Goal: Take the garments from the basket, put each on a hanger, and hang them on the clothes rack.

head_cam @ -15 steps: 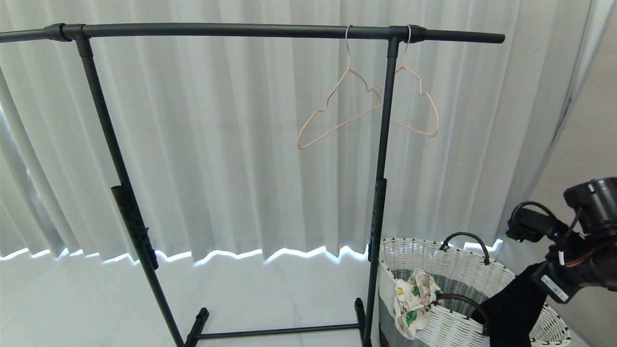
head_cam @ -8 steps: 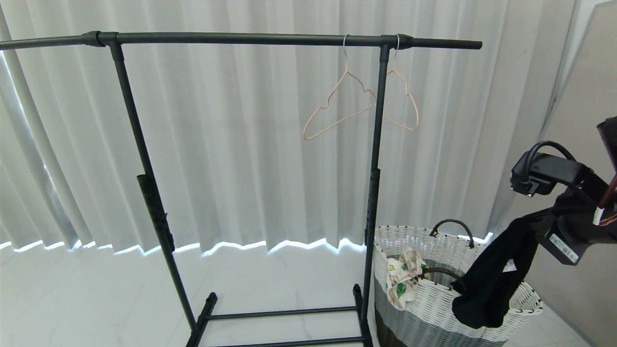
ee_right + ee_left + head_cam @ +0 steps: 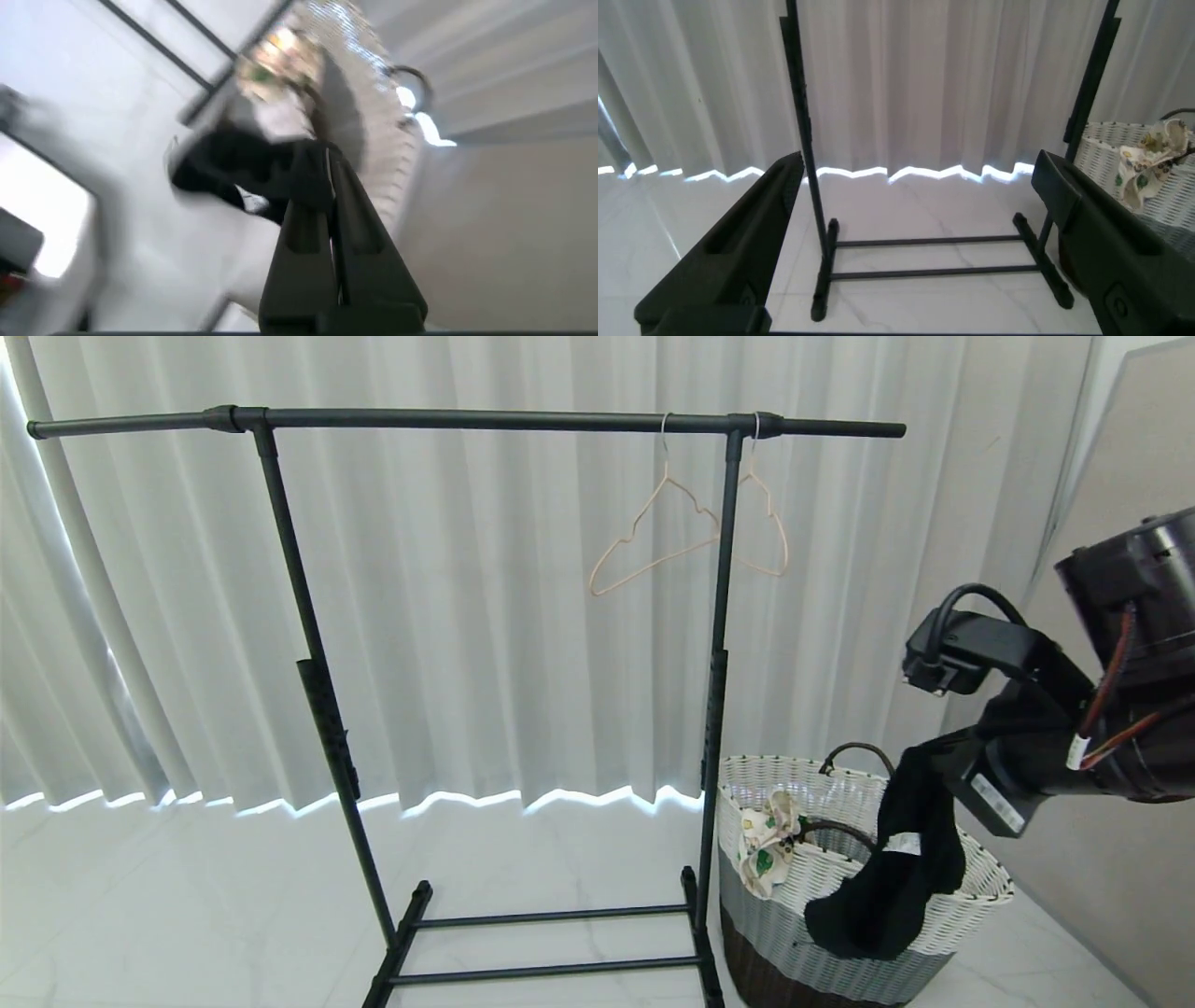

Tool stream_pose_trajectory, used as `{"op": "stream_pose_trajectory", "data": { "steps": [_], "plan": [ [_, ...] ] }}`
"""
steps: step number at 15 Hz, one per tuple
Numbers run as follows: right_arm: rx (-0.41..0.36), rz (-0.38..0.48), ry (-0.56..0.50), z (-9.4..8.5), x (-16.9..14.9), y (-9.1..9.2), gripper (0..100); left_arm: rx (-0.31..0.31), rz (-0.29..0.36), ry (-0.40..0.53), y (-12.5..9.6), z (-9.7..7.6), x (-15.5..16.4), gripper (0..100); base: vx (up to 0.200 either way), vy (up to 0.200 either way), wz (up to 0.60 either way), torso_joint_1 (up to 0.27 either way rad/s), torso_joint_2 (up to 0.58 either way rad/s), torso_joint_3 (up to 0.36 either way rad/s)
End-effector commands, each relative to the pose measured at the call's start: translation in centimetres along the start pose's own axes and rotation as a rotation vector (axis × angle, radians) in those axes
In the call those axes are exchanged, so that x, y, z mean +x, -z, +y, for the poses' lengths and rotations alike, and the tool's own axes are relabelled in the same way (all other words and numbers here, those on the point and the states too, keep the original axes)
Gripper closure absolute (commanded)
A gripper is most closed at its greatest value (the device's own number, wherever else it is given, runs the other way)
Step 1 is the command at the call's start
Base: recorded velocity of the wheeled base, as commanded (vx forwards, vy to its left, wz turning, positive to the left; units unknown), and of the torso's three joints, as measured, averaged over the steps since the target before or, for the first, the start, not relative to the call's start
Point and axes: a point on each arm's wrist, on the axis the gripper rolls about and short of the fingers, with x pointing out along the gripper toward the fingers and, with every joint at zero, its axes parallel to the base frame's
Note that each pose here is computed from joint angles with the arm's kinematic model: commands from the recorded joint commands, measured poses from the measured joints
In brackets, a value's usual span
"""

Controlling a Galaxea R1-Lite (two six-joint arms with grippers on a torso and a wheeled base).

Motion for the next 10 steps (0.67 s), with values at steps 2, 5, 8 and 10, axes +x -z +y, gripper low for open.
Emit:
{"op": "stream_pose_trajectory", "data": {
  "steps": [2,5,8,10],
  "plan": [
    [0.005,0.0,-0.08,2.7,3.1,-3.1,100,0.03,-0.001,0.012,0.0,0.0,0.0,0,0.0,0.0,0.0,0.0,0.0,0.0],
    [-0.005,0.011,-0.093,3.3,4.9,-4.1,100,0.015,-0.002,0.013,0.0,0.0,0.0,0,0.0,0.0,0.0,0.0,0.0,0.0],
    [-0.008,0.024,-0.1,3.7,6.1,-4.5,100,-0.031,-0.005,0.018,0.0,0.0,0.0,0,0.0,0.0,0.0,0.0,0.0,0.0],
    [0.001,0.02,-0.096,3.6,6.4,-4.8,100,-0.046,-0.072,0.052,-1.8,0.0,-0.4,0,0.0,0.0,0.0,0.0,0.0,0.0]
  ]
}}
